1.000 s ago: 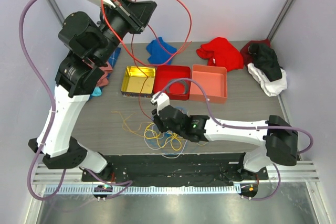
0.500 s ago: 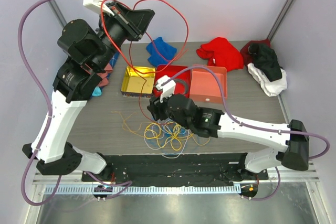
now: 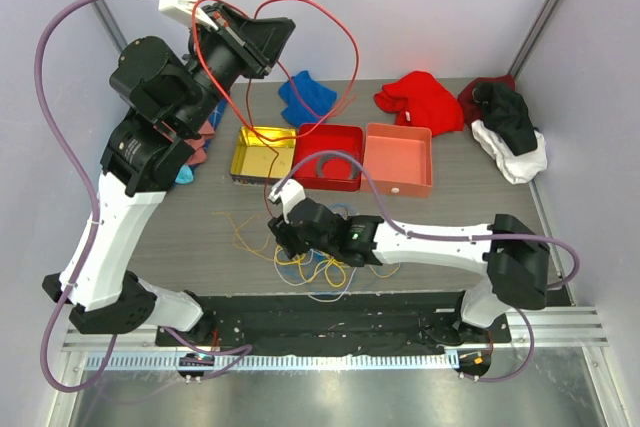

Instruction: Untangle the cables

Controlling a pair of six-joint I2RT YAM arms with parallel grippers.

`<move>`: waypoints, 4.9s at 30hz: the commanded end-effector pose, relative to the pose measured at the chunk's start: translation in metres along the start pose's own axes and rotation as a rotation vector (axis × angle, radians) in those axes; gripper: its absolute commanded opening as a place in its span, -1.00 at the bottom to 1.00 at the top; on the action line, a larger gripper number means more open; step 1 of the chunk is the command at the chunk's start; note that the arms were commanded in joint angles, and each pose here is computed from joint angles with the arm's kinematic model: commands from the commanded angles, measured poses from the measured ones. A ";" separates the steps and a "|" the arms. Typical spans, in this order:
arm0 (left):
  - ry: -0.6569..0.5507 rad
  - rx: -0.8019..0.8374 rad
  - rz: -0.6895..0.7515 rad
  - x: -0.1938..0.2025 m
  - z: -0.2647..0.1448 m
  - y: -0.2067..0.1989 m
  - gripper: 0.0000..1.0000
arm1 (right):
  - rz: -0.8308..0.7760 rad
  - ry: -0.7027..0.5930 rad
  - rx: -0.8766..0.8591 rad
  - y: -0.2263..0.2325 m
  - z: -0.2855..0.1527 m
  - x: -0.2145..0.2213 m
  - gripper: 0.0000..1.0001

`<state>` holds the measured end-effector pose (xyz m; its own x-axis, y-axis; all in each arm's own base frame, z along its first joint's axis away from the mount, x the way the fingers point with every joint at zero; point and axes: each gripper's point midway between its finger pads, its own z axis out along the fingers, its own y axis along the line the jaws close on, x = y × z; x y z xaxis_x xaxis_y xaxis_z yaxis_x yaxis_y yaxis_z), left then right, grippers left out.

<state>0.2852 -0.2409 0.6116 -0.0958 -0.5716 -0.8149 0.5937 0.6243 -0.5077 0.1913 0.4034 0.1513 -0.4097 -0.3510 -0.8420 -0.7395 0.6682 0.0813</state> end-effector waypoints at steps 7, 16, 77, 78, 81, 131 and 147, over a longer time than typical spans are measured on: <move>-0.033 0.057 -0.010 -0.016 -0.014 -0.015 -0.99 | 0.036 -0.070 0.198 -0.033 0.016 -0.021 -0.58; -0.078 -0.028 0.020 -0.015 -0.018 0.007 -1.00 | 0.109 -0.404 0.312 -0.069 -0.114 -0.157 -0.98; 0.135 -0.583 0.093 0.197 0.107 0.278 -1.00 | 0.410 -0.675 0.269 -0.241 0.002 -0.239 -0.99; 0.132 -0.583 0.093 0.195 0.106 0.277 -1.00 | 0.409 -0.690 0.265 -0.240 -0.003 -0.244 -0.99; 0.112 -0.577 0.091 0.187 0.106 0.275 -1.00 | 0.394 -0.723 0.265 -0.240 -0.017 -0.259 -0.99; 0.251 -0.648 0.222 0.204 0.093 0.271 -1.00 | 0.449 -0.313 0.477 -0.269 -0.008 -0.077 0.06; 0.260 -0.623 0.213 0.174 0.082 0.223 -1.00 | 0.474 -0.377 0.526 -0.263 -0.072 -0.077 0.04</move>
<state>0.4742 -0.2487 0.3520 -0.2891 -0.2895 -0.9125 0.0652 0.9450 -0.3205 0.3876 0.2200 0.2281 -0.3598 0.2235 -0.9059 -0.1774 0.9368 0.3016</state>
